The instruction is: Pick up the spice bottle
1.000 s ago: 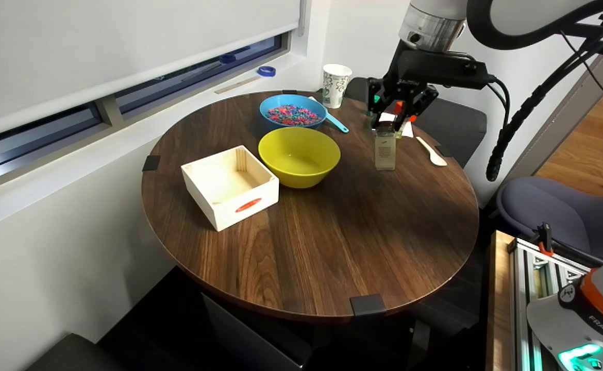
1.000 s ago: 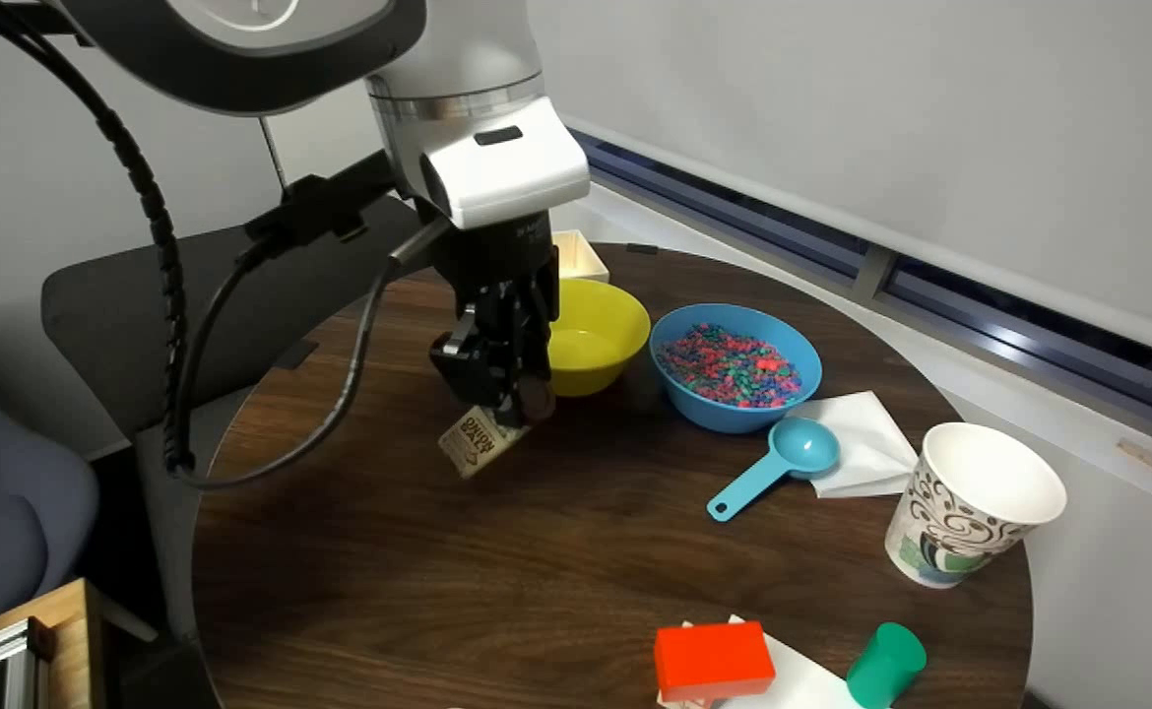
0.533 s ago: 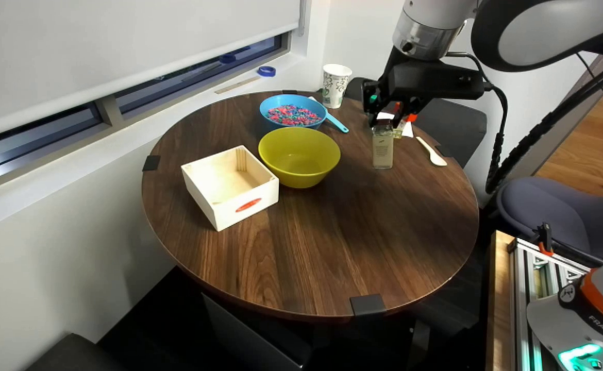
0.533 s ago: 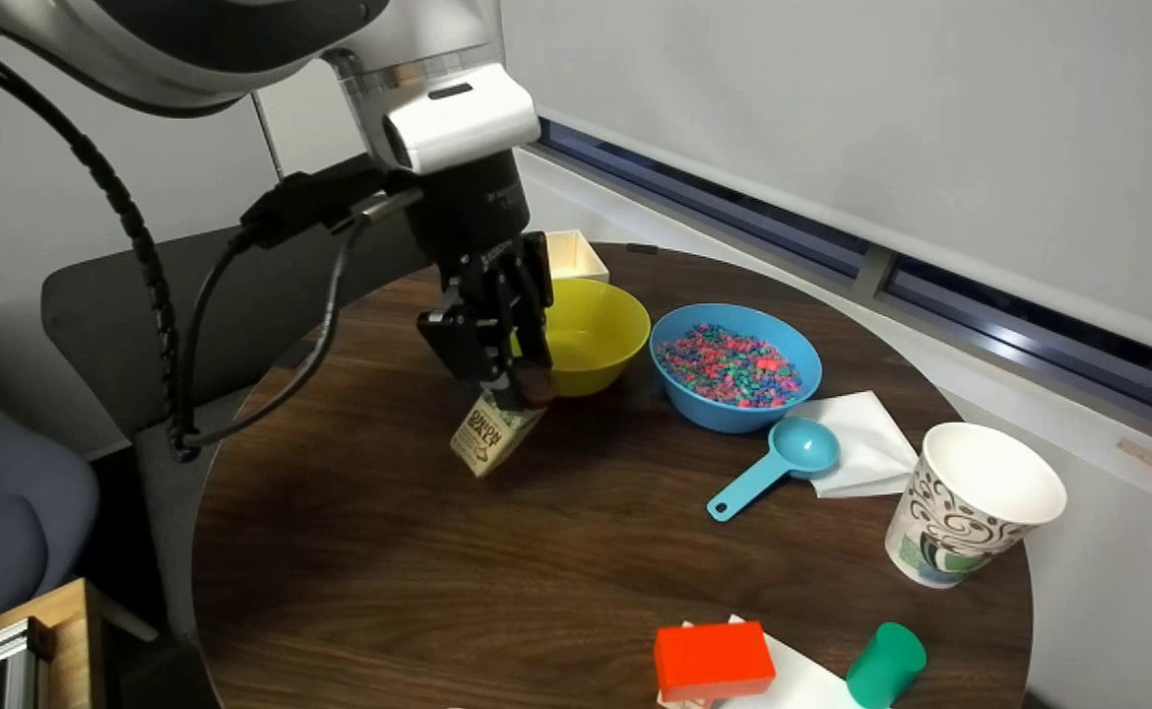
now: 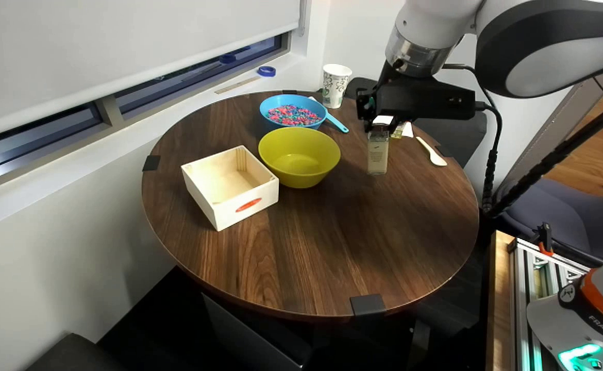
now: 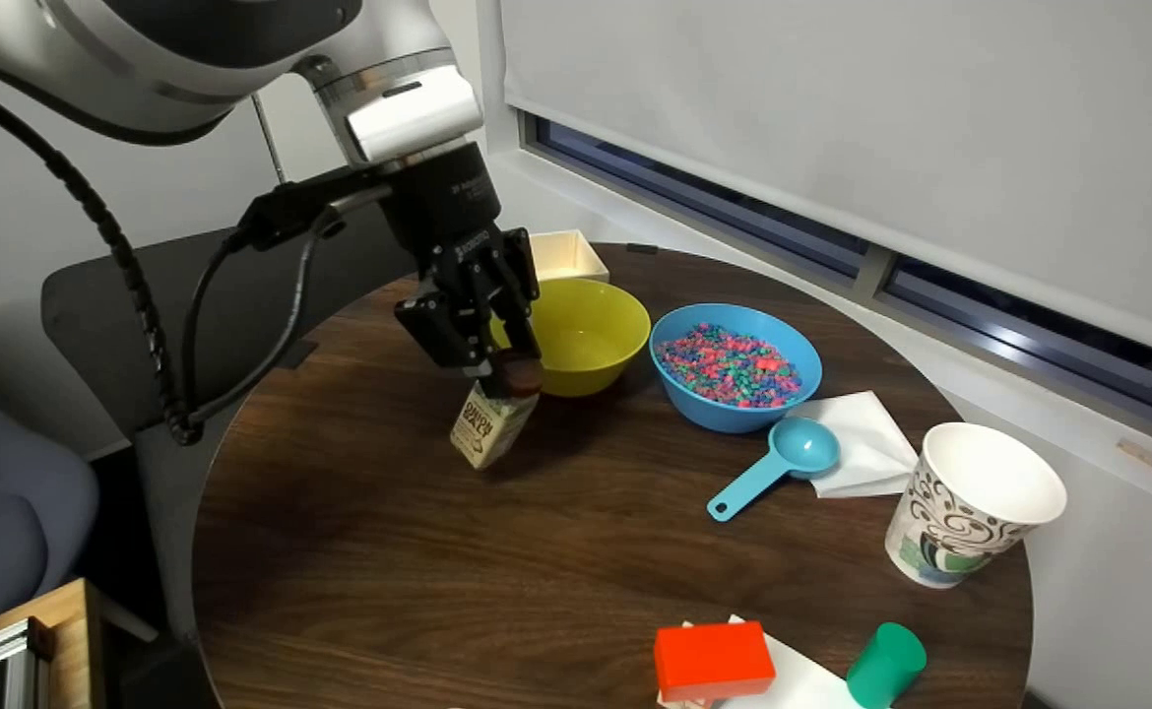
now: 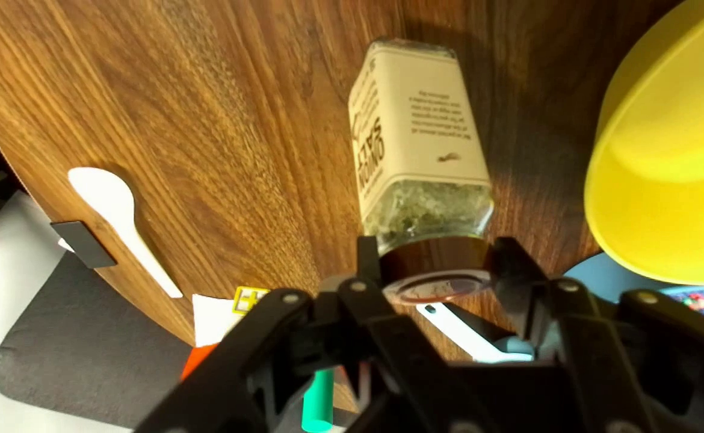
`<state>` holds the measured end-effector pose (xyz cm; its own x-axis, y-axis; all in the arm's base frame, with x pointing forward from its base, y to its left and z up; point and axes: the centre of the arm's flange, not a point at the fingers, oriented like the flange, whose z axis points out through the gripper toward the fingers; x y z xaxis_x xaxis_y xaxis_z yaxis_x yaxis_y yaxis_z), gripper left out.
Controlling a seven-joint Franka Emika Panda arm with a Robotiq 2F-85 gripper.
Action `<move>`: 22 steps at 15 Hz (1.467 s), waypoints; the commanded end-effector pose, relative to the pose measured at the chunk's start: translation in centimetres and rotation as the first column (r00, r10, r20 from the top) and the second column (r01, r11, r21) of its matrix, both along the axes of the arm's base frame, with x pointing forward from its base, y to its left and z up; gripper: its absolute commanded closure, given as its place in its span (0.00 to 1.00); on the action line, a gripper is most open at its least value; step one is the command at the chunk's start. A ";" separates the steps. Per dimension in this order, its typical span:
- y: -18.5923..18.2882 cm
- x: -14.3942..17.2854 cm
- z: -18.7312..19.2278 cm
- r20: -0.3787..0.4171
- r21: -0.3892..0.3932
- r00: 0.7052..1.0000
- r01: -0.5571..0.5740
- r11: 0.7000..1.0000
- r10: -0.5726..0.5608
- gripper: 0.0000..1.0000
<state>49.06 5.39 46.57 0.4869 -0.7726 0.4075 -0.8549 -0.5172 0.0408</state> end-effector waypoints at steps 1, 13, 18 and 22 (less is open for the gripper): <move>1.1 -0.6 -1.2 0.006 -0.056 0.999 0.055 0.997 -0.054 0.75; 1.6 -0.4 -3.6 0.097 -0.218 0.986 0.157 0.963 -0.139 0.75; 1.3 -0.1 -4.1 0.131 -0.215 0.976 0.197 0.957 -0.172 0.70; 0.8 0.0 -3.9 0.153 -0.206 0.971 0.214 0.955 -0.185 0.18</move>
